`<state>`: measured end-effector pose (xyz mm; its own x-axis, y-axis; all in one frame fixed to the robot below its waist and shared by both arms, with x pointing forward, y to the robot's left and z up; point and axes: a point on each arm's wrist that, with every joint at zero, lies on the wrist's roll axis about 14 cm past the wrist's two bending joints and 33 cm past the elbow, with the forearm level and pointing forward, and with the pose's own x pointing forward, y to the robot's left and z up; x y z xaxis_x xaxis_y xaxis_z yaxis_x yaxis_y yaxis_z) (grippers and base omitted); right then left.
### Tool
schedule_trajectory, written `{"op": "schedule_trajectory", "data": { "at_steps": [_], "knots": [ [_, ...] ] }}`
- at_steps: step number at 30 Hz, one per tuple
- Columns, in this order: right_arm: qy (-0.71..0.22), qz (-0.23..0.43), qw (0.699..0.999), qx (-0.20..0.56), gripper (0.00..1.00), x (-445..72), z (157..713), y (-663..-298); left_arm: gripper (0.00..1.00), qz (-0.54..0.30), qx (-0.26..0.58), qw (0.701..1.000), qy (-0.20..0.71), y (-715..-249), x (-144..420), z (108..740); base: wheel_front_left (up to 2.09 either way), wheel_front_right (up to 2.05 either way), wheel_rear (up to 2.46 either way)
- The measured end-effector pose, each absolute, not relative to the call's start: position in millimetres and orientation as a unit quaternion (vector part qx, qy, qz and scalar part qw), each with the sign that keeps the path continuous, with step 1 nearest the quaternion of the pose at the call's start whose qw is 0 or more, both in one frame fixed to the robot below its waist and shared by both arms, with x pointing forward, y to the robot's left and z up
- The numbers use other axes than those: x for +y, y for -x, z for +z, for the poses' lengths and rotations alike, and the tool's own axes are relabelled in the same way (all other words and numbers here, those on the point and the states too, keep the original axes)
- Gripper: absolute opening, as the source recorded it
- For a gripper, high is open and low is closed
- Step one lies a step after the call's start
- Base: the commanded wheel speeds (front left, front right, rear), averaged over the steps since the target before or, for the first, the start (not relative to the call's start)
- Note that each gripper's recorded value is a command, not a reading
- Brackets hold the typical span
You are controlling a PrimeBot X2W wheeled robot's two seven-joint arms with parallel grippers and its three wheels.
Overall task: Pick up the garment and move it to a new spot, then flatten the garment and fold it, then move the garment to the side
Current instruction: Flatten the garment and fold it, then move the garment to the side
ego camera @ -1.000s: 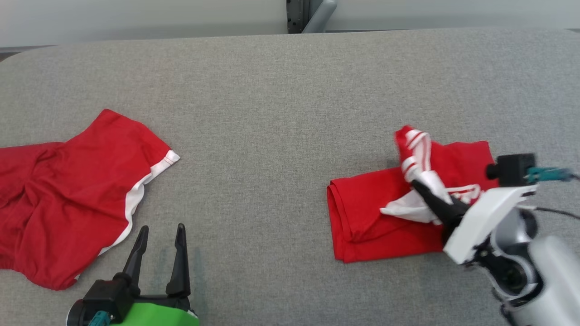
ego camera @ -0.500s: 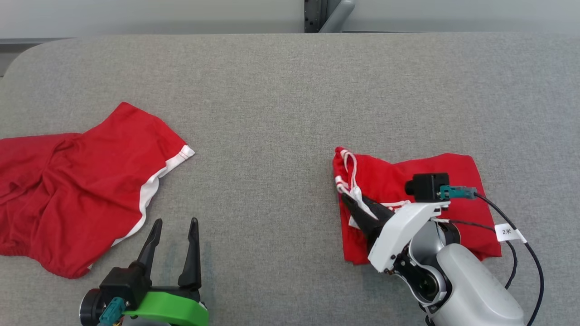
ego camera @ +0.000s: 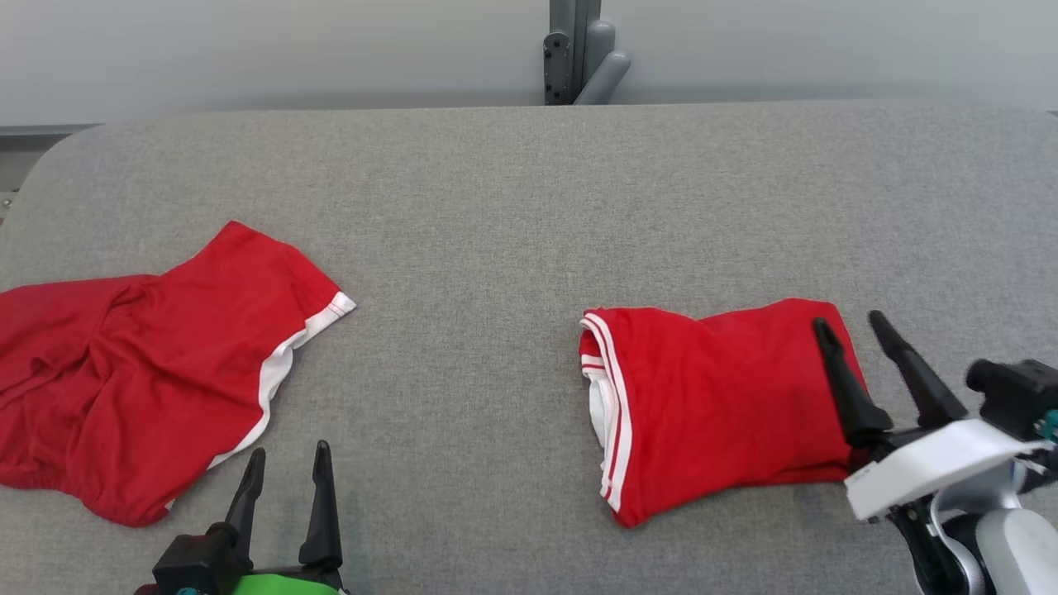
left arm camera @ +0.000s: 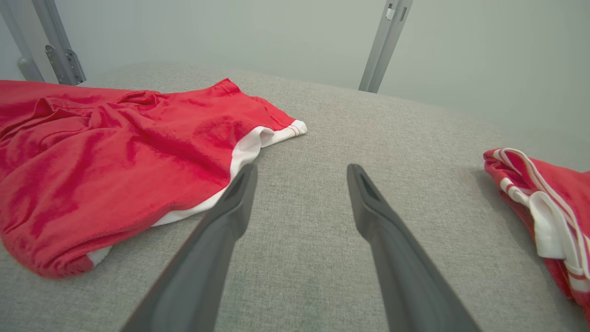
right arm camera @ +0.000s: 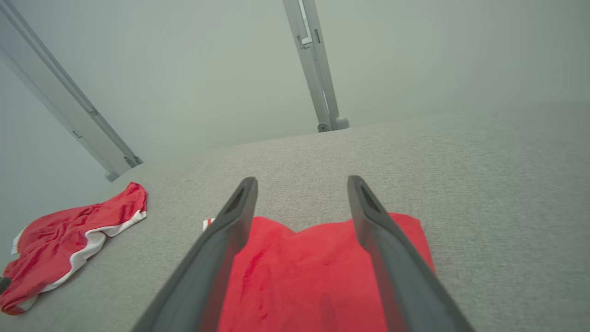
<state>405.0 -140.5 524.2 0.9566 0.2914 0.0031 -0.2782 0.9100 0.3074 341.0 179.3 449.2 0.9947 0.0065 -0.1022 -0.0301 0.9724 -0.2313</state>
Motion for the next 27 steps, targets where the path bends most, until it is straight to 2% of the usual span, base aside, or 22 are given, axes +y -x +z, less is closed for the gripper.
{"op": "schedule_trajectory", "data": {
  "at_steps": [5,11,20,27],
  "knots": [
    [-0.098,0.063,0.993,-0.015,1.00,-191.9,509.8,-389.0,1.00,-0.002,0.046,0.991,0.122,-338.5,170.9,453.1,0.00,0.00,0.00],
    [-0.031,0.011,0.999,0.013,1.00,-224.8,477.2,-370.4,1.00,-0.004,0.042,0.991,0.125,-333.7,168.8,455.7,0.00,0.00,0.00],
    [0.005,-0.031,0.999,0.002,1.00,-239.1,482.8,-352.5,1.00,0.004,0.024,0.993,0.117,-325.7,176.6,465.6,0.00,0.00,0.00],
    [0.005,-0.038,0.999,0.007,1.00,-236.6,479.4,-342.0,1.00,0.005,0.022,0.993,0.114,-320.0,179.4,465.9,0.00,0.00,0.00]
  ]
}}
